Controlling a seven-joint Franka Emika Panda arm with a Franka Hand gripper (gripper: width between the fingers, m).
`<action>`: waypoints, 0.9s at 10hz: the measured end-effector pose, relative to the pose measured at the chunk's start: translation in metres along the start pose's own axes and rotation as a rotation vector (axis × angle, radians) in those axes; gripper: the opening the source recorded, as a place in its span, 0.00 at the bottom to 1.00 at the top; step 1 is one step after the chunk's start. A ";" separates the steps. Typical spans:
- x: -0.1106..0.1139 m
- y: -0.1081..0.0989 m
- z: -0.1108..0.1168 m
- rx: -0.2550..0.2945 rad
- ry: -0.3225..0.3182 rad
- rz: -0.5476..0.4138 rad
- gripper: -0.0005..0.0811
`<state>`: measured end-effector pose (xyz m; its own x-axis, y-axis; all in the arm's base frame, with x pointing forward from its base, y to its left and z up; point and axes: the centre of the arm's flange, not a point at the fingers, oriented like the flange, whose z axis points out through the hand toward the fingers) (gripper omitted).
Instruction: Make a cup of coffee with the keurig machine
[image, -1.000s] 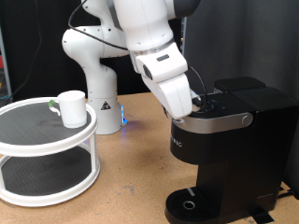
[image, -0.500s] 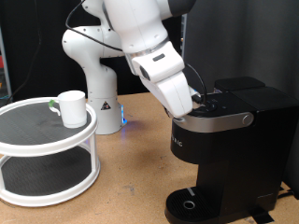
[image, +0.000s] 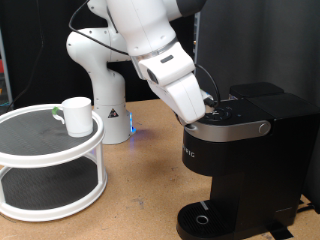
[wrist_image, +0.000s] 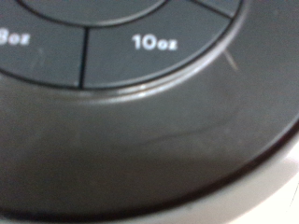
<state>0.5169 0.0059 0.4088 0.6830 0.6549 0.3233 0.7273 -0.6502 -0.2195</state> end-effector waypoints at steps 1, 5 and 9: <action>0.001 -0.001 -0.004 -0.002 0.013 0.000 0.01; 0.004 -0.005 -0.032 0.021 0.047 -0.002 0.01; 0.007 -0.001 -0.073 0.070 0.070 -0.002 0.01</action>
<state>0.5157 -0.0167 0.4784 0.6770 0.6263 0.3866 0.7333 -0.6189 -0.2813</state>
